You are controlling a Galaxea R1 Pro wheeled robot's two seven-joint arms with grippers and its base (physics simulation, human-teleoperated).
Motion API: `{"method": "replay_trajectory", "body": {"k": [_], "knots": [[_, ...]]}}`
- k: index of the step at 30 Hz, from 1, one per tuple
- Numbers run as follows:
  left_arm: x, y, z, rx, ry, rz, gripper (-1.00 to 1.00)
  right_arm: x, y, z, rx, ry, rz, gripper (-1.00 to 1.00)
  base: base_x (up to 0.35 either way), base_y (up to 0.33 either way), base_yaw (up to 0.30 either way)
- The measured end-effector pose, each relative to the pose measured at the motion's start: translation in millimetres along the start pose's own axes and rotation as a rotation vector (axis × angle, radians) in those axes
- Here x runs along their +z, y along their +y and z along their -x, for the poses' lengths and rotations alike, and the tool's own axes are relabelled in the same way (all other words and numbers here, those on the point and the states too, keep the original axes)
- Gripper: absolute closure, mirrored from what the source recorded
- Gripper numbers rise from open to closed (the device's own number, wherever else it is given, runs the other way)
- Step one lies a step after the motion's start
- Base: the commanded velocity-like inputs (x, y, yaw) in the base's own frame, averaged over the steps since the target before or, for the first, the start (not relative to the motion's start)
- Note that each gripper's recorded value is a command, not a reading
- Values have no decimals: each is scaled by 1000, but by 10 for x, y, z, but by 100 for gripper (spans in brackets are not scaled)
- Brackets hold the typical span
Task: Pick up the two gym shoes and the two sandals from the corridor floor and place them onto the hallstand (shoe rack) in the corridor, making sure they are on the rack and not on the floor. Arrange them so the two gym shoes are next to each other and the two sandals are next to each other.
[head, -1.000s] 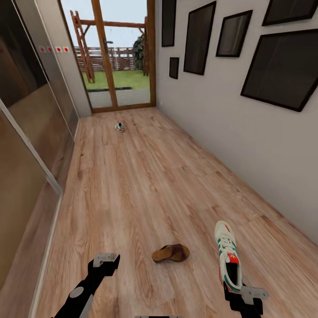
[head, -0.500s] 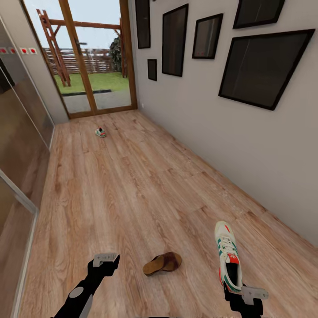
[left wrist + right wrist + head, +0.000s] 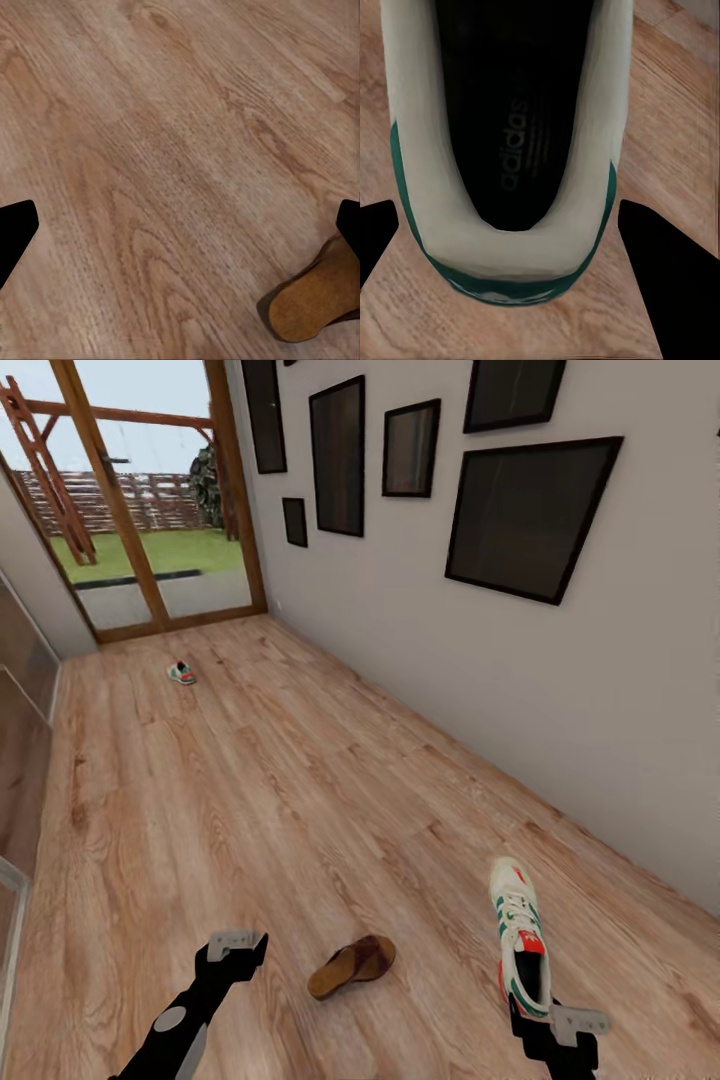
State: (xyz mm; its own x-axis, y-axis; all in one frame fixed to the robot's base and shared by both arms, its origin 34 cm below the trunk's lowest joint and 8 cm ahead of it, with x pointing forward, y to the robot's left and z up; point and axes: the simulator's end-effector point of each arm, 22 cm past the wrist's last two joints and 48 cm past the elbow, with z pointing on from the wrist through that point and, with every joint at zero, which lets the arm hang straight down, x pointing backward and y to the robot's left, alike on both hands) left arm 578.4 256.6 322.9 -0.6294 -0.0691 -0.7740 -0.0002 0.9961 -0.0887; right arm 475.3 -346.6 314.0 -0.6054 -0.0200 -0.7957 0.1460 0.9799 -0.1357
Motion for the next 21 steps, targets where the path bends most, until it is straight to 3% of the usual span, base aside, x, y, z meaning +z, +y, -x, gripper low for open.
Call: {"method": "replay_trajectory", "body": {"k": [8, 14, 21], "knots": [[0, -21, -28, 14, 7, -3, -100, -6, -504, -15, 75, 3, -119, 100, 20, 91, -37], [0, -36, -40, 39, 12, -7, -100, -15, -494, -60, 72, 13, -116, 100, 28, 7, -1], [-1, -15, -16, 42, 7, -4, -100, -17, -509, -61, 71, 13, -119, 100, 201, 114, 0]]}}
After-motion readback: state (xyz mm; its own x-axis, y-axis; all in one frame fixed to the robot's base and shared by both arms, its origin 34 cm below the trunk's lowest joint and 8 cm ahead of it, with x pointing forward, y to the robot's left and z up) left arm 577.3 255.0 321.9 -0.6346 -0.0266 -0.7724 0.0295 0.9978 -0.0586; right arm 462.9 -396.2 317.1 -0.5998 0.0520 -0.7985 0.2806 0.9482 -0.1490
